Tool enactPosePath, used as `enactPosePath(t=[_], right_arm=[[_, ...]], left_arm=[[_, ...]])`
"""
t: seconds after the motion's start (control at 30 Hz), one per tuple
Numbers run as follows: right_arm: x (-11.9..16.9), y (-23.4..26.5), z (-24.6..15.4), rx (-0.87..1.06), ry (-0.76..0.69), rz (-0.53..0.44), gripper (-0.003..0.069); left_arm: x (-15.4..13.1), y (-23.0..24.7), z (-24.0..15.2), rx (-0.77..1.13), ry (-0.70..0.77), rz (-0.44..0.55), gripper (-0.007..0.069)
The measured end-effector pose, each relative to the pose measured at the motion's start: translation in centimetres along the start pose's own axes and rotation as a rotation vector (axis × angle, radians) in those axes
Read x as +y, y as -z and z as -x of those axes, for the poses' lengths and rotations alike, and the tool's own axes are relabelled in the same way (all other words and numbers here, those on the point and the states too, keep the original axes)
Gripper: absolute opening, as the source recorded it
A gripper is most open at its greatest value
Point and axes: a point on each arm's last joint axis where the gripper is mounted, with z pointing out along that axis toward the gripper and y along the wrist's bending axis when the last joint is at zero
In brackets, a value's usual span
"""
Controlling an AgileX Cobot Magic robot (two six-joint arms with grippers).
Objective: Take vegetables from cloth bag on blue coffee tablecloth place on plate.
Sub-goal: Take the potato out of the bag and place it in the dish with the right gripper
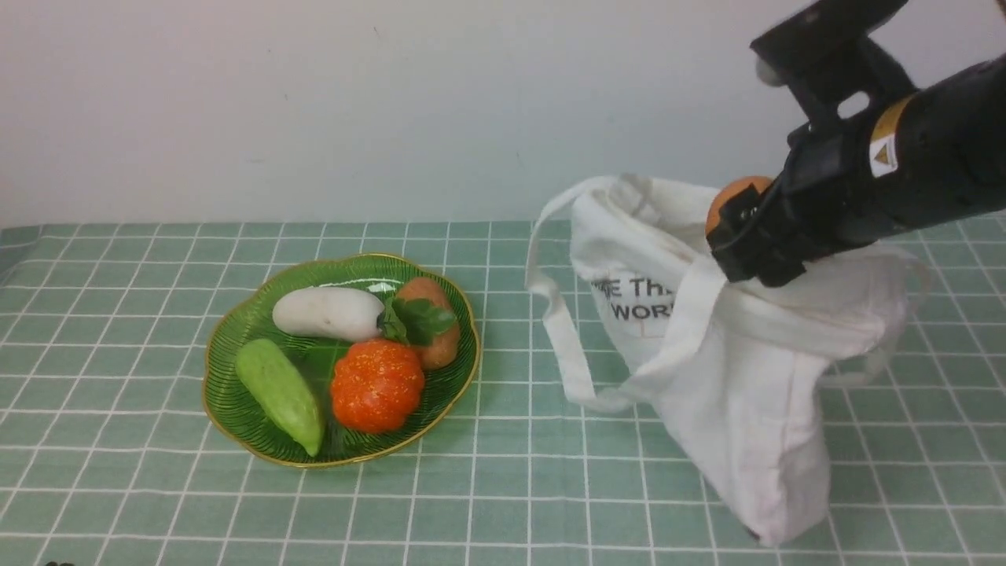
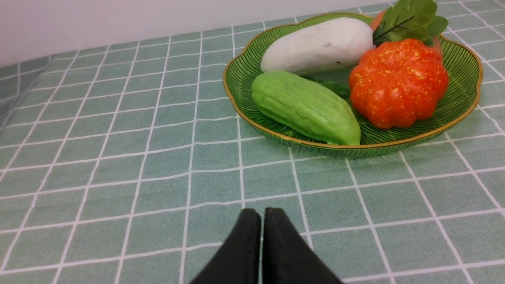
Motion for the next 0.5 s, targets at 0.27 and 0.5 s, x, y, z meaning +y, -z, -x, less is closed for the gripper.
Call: enactPosePath(t=[0.27, 0.5], right_arm=[[0.9, -4.0, -1.8, 0.239, -0.066, 0.019, 0.0491], [2.7, -8.6, -3.4, 0.408, -0.151, 0.089, 0.0491]], left_arm=[[0.0, 0.0, 0.0, 0.000, 0.000, 0.000, -0.0008], [0.0, 0.0, 0.0, 0.000, 0.000, 0.000, -0.0008]])
